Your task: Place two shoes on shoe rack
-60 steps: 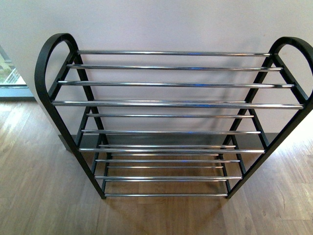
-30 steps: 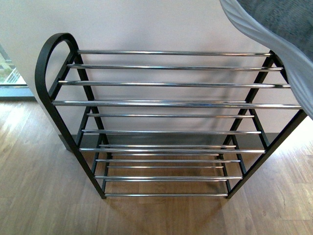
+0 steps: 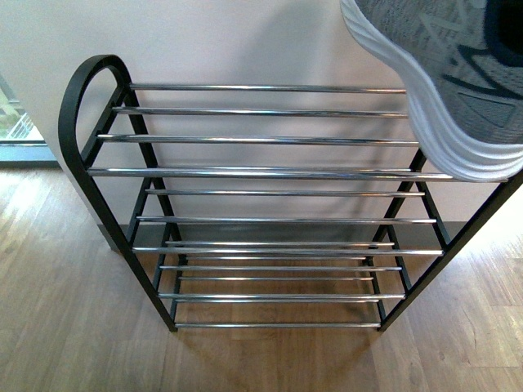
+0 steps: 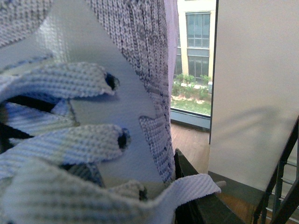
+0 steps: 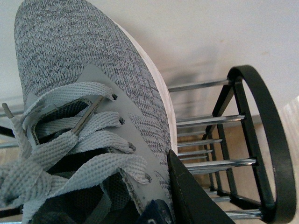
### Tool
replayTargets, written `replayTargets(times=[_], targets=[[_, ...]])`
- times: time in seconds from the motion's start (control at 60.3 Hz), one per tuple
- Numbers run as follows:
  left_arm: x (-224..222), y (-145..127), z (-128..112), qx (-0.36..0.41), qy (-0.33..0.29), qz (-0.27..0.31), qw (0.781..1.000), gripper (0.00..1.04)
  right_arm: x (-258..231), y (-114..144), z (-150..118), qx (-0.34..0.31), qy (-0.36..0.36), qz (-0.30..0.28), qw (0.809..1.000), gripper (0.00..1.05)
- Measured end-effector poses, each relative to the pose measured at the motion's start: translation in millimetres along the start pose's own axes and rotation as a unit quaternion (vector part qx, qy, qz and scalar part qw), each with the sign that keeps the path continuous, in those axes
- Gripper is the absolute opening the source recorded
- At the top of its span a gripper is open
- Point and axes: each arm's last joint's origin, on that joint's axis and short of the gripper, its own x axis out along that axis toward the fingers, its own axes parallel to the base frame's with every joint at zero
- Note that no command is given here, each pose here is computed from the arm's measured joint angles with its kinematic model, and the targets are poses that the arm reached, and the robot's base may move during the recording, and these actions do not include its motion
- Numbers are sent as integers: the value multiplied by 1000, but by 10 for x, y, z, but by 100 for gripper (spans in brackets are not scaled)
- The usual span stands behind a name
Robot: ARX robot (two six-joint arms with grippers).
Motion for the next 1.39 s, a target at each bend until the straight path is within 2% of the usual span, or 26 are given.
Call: replayTargets(times=[0.133, 0.232, 0.365, 0.613, 0.746, 0.928, 1.061, 1.21, 1.26, 1.326, 1.392], targets=[[0, 0, 0, 0, 0, 0, 1000, 5, 289, -146, -71, 73, 38, -33, 996, 1], [0, 0, 0, 0, 0, 0, 1000, 5, 478, -265, -156, 98, 56, -62, 992, 1], [0, 0, 0, 0, 0, 0, 1000, 5, 715, -432, -217, 110, 66, -103, 986, 1], [0, 0, 0, 0, 0, 0, 1000, 5, 902, -573, -102, 114, 52, -122, 985, 1], [0, 0, 0, 0, 0, 0, 1000, 5, 911, -594, -73, 111, 49, -110, 987, 2], [0, 0, 0, 0, 0, 0, 1000, 5, 874, -519, 39, 93, 28, -43, 994, 28], [0, -1, 0, 0, 0, -1, 1000, 5, 556, -400, 103, -2, 23, 35, 999, 48], [0, -1, 0, 0, 0, -1, 1000, 5, -60, -445, 289, -94, -7, 102, 990, 69], [0, 0, 0, 0, 0, 0, 1000, 5, -280, -534, 379, -121, -45, 90, 988, 75], [0, 0, 0, 0, 0, 1, 1000, 5, -551, -702, 445, -178, -114, 32, 977, 84], [0, 0, 0, 0, 0, 0, 1000, 5, -835, -931, 413, -255, -205, -79, 942, 94]])
